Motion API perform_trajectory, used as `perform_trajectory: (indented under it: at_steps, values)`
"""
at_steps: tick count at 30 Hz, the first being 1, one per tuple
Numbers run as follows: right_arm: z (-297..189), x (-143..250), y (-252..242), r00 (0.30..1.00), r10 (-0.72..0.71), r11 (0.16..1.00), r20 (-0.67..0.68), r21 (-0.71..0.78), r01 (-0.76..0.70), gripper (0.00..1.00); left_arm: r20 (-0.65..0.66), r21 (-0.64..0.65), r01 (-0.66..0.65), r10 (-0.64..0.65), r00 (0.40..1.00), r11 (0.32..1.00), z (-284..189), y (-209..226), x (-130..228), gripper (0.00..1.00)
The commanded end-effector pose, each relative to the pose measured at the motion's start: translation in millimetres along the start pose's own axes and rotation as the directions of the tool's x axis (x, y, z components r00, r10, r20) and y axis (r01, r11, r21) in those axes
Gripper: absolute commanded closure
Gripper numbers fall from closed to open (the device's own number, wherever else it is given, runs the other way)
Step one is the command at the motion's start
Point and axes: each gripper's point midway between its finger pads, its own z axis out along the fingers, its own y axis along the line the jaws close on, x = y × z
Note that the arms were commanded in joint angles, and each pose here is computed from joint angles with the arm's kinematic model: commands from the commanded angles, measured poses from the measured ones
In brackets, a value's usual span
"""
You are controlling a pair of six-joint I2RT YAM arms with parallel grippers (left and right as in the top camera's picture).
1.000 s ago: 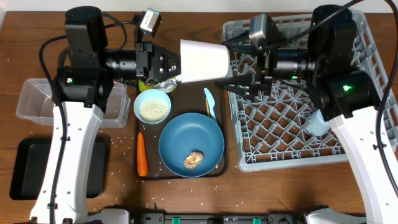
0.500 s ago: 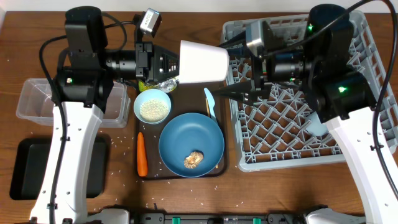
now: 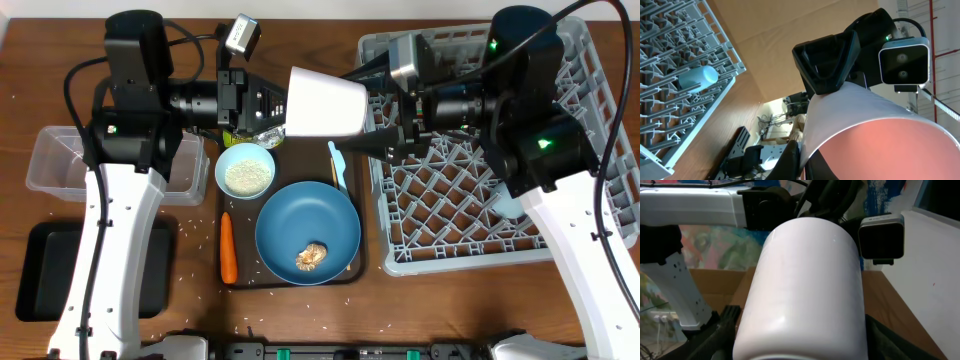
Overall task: Sort waste into correct bins and load items into the dishwasher rack
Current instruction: 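Lift the pink cup and hand it to the right gripper, then place the pink cup in the dish rack with the right gripper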
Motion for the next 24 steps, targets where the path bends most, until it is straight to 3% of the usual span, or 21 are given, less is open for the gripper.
perform_trajectory:
  at_steps: [1, 9, 14, 15, 16, 19, 24]
  values:
    - [5.2, -5.7, 12.3, 1.000, -0.010, 0.998, 0.016, -0.060, 0.011, 0.30, 0.004, -0.002, -0.014, 0.014, 1.000, 1.000, -0.6, -5.6, 0.3, 0.94]
    - [5.3, -4.2, 0.6, 0.998, 0.064, 0.998, 0.003, 0.008, -0.064, 0.51, 0.010, -0.007, -0.022, 0.022, 1.000, 1.000, -0.7, -5.1, -1.2, 0.92]
    - [2.9, -0.2, -19.9, 0.988, 0.155, 0.979, -0.005, 0.135, -0.153, 0.50, 0.012, -0.009, -0.035, 0.035, 0.999, 0.999, -0.7, -5.5, -2.3, 0.87]
    - [0.9, 0.2, -24.6, 0.986, 0.170, 0.972, -0.004, 0.167, -0.167, 0.51, 0.013, -0.009, -0.046, 0.046, 0.999, 0.999, -0.7, -6.2, -3.0, 0.83]
    - [-2.1, -0.5, -28.1, 0.983, 0.181, 0.964, -0.001, 0.197, -0.178, 0.51, 0.014, -0.009, -0.061, 0.061, 0.998, 0.998, -0.7, -7.0, -3.9, 0.69]
    - [-13.1, -2.7, -34.3, 0.981, 0.193, 0.945, 0.004, 0.268, -0.187, 0.52, 0.016, -0.008, -0.111, 0.111, 0.994, 0.994, -0.8, -9.7, -6.7, 0.49]
    - [-53.2, -3.9, -50.3, 0.967, 0.253, 0.861, 0.033, 0.449, -0.240, 0.52, 0.045, -0.037, -0.186, 0.187, 0.981, 0.982, -1.3, -8.8, -14.9, 0.24]
